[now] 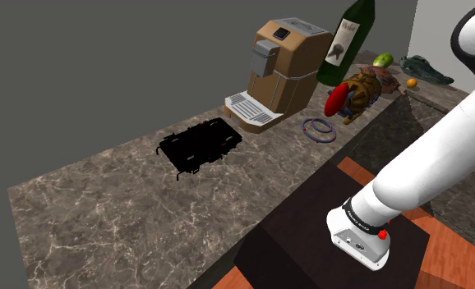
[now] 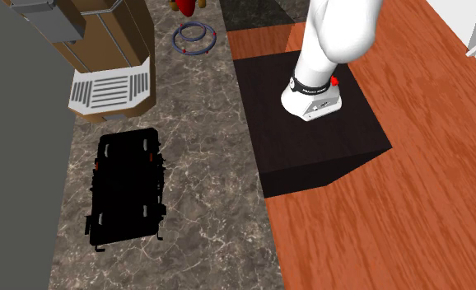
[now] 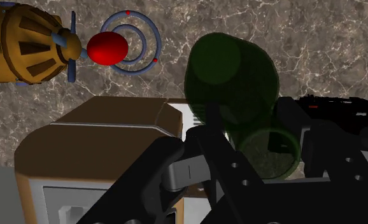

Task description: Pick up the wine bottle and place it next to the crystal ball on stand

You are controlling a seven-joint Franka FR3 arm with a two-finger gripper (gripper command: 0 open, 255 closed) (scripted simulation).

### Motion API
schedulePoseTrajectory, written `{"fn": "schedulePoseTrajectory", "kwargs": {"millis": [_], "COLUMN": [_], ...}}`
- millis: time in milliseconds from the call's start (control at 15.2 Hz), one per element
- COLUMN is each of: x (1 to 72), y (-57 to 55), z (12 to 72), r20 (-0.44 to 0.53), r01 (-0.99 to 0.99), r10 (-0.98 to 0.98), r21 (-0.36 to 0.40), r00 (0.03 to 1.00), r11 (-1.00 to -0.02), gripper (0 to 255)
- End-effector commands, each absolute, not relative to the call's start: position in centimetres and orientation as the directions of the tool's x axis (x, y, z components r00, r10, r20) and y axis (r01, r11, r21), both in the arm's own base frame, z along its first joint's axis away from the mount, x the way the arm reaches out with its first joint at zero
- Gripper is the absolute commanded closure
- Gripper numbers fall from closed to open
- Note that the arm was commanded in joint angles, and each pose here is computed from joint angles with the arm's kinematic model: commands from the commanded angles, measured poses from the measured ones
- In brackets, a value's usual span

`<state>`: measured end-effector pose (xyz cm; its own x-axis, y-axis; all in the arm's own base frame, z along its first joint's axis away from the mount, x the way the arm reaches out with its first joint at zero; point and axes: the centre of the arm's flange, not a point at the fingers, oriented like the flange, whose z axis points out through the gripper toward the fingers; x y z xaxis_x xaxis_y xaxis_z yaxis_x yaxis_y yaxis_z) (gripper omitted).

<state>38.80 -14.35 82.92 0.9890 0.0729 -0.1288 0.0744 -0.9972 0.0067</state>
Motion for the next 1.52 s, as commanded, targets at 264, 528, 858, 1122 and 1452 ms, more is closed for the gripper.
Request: {"fn": "schedulePoseTrajectory", "kwargs": {"millis": [264, 528, 858, 1122, 1452], "x": [39.7, 39.7, 39.7, 39.7, 39.7], "y": [-19.3, -19.3, -19.3, -19.3, -19.3], "z": [81.6, 79.5, 76.8, 74.7, 72.1], "r20": [-0.128, -0.128, -0.128, -0.128, -0.128], "r01": [0.077, 0.077, 0.077, 0.077, 0.077], "r10": [0.075, 0.075, 0.075, 0.075, 0.075], "r21": [0.007, 0.007, 0.007, 0.007, 0.007], "r00": [0.989, 0.989, 0.989, 0.989, 0.989], "r11": [-0.997, -0.997, -0.997, -0.997, -0.997], "gripper": [255, 255, 255, 255, 255]}}
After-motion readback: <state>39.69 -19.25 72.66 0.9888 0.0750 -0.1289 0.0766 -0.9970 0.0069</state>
